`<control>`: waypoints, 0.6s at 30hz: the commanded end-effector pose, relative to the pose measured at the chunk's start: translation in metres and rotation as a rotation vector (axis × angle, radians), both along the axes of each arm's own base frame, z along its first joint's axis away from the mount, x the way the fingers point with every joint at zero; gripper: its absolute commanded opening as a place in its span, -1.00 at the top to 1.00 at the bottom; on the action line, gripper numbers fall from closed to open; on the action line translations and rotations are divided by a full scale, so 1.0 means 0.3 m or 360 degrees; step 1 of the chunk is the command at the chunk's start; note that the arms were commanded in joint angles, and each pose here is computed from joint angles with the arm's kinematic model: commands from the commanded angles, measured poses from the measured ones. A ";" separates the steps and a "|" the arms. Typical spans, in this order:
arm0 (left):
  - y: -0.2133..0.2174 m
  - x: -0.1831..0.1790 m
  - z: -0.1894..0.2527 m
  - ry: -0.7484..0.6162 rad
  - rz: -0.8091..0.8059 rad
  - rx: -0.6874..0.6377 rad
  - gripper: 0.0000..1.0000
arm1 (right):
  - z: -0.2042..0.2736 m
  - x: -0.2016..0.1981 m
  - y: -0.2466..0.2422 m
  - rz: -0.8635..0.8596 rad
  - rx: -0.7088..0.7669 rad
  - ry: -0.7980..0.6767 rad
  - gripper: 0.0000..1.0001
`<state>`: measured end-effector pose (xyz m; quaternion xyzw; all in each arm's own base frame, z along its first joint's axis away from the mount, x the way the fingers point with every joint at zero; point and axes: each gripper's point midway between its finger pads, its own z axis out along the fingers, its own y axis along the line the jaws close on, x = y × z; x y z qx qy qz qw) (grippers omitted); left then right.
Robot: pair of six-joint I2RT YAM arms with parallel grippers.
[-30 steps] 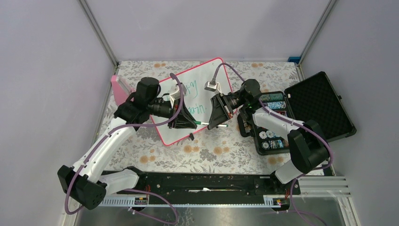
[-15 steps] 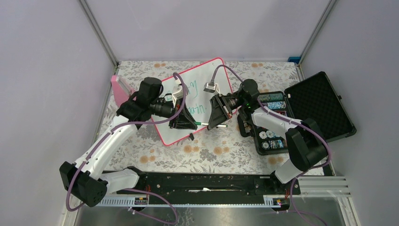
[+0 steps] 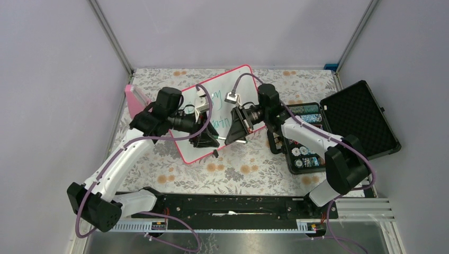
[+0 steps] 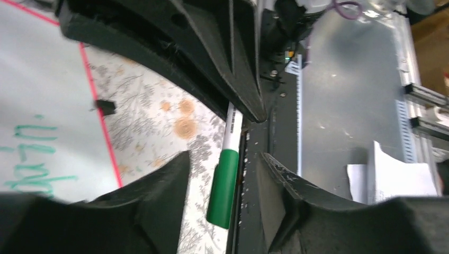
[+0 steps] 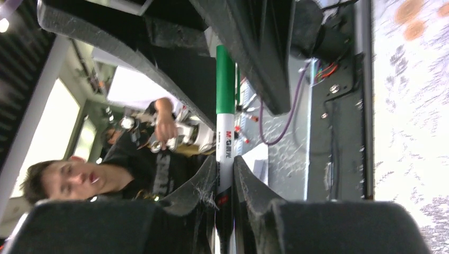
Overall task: Write a sentence on the whiteboard
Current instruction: Adjust the pen cap from the whiteboard marker, then pass from the right arm to the left
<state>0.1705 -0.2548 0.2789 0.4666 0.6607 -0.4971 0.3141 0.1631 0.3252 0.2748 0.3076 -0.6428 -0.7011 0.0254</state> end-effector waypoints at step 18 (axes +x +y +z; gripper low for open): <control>0.004 0.021 -0.015 -0.1073 -0.0218 0.0823 -0.19 | -0.066 -0.020 -0.026 -0.0131 -0.0131 -0.0219 1.00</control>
